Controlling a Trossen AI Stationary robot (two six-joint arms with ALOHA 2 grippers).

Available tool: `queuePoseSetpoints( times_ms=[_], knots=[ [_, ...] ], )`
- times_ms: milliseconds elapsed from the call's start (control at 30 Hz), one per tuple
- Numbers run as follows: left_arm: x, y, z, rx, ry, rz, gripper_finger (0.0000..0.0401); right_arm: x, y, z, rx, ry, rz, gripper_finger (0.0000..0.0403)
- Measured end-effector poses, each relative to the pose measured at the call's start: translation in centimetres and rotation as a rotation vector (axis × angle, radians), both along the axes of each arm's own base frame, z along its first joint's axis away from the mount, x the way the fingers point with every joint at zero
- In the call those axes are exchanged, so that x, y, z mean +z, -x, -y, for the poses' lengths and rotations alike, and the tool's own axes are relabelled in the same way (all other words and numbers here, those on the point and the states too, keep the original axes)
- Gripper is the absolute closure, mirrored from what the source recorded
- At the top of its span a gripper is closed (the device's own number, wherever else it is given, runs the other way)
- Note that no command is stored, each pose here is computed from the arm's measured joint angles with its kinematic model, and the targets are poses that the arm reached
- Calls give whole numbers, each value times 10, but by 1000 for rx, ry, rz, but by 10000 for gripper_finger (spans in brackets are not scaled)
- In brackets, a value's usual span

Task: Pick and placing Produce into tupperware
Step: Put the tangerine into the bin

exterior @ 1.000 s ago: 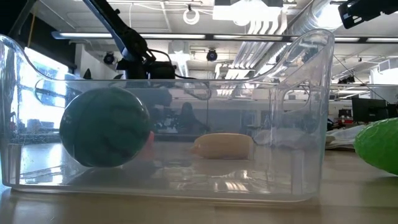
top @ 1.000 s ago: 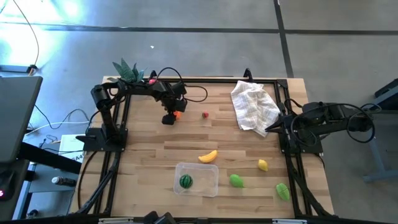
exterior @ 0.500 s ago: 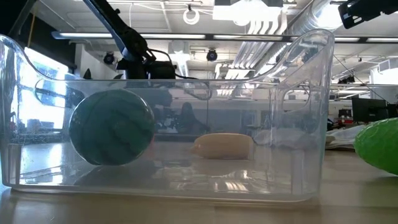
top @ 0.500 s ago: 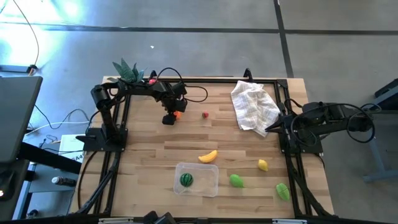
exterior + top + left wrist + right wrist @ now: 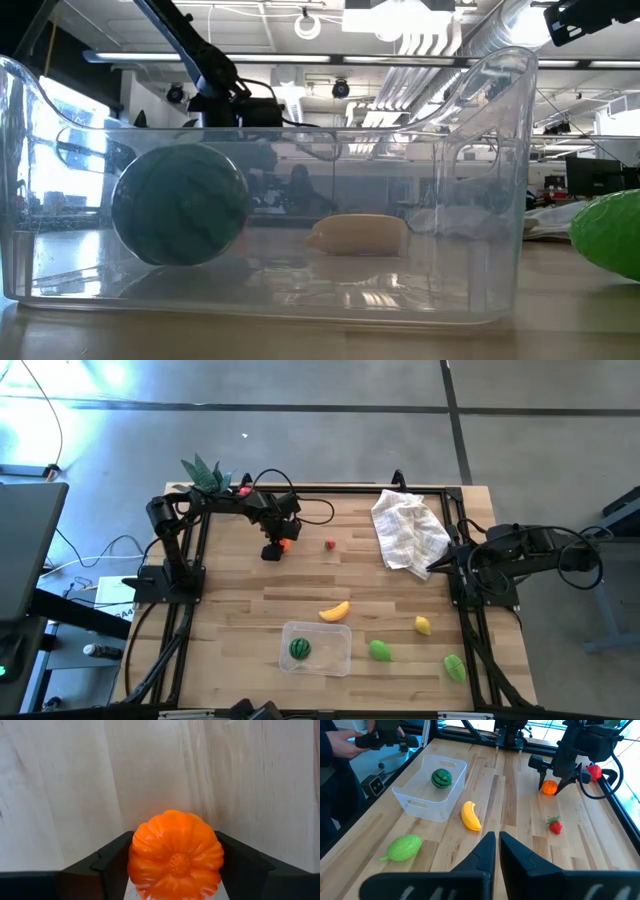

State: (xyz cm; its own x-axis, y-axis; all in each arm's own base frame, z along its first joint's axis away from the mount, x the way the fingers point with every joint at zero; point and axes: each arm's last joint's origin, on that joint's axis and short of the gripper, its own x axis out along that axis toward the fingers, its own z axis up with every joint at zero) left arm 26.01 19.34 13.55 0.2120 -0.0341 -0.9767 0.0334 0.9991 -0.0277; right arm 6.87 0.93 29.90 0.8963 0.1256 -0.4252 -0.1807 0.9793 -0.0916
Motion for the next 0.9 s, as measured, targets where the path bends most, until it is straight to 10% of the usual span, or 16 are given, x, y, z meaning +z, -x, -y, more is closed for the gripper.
queuePoseSetpoints(
  times_ms=[900],
  knots=[
    [0, 0, 0, 23, -3, -9, 165, 0, 0, 0, 0, 0, 0, 386]
  ],
)
